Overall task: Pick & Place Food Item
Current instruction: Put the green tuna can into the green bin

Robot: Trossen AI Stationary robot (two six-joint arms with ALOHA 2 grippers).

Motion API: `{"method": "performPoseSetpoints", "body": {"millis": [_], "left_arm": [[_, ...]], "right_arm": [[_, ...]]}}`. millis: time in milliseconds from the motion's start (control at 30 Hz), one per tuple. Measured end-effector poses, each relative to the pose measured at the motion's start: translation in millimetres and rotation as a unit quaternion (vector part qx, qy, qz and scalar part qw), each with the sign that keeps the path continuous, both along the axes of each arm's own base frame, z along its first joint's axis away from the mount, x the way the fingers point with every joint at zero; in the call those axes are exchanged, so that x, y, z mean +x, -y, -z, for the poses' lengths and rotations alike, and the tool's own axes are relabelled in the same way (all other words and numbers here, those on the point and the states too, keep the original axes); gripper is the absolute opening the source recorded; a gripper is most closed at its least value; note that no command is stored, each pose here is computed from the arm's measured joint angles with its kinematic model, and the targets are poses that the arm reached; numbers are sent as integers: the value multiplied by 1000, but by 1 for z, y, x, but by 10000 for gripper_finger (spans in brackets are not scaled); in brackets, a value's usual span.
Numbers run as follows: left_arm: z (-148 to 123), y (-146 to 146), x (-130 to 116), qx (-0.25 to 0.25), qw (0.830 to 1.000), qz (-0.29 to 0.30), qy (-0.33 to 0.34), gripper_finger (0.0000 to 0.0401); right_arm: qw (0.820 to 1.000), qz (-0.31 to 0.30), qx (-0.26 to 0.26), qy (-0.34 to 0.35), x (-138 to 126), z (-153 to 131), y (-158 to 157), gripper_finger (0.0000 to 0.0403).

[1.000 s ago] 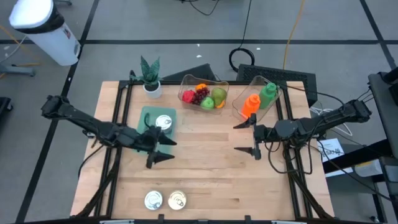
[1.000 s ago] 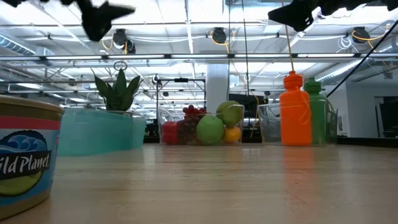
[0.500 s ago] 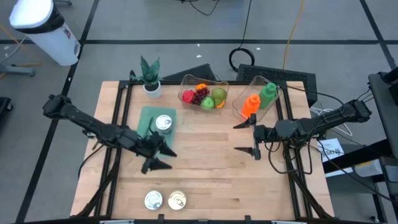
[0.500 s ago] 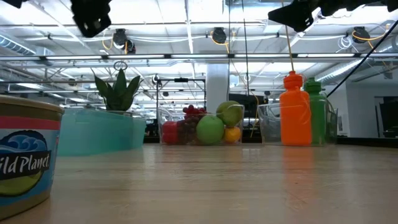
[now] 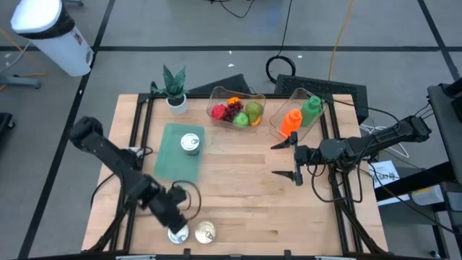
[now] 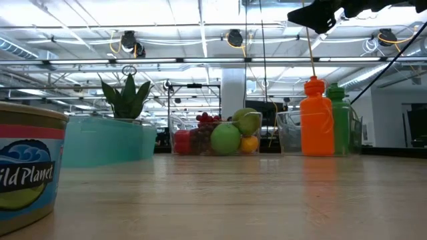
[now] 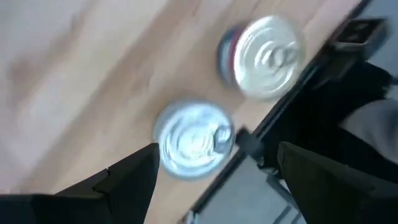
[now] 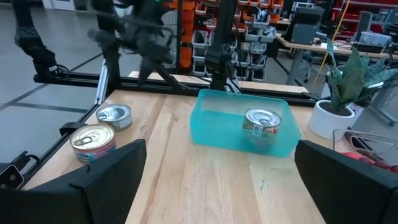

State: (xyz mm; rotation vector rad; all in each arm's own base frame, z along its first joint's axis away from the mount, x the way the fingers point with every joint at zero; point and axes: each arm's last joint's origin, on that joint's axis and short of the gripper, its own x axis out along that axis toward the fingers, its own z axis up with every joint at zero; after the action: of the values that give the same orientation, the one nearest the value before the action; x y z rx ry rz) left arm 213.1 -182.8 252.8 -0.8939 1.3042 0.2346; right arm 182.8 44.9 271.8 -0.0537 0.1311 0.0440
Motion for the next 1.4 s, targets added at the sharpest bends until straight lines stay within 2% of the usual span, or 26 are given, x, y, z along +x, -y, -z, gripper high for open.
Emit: {"method": "performPoseSetpoints", "body": {"millis": [100,200,467,533,767,900,1033,1267,1400], "left_arm": [[14,15,-8,19,998,-34,-59,335],[29,26,-15,32,994,-50,-88,335],[72,37,-28,77,984,-32,-158,335],[79,37,-26,78,986,-34,-142,335],[95,42,-21,11,996,-20,-81,335],[101,39,-25,14,996,-30,-86,326],[106,35,-27,23,995,-30,-93,275],[108,30,-30,50,993,-42,-98,120],[108,30,-27,50,994,-50,-79,55]], "right_arm": [[1000,0,0,0,0,0,0,394],[1000,0,0,0,0,0,0,394],[1000,0,9,0,0,0,0,394],[1000,0,8,0,0,0,0,394],[1000,1,8,0,0,0,0,394],[1000,0,8,0,0,0,0,394],[1000,0,8,0,0,0,0,394],[1000,0,8,0,0,0,0,394],[1000,1,8,0,0,0,0,394]]}}
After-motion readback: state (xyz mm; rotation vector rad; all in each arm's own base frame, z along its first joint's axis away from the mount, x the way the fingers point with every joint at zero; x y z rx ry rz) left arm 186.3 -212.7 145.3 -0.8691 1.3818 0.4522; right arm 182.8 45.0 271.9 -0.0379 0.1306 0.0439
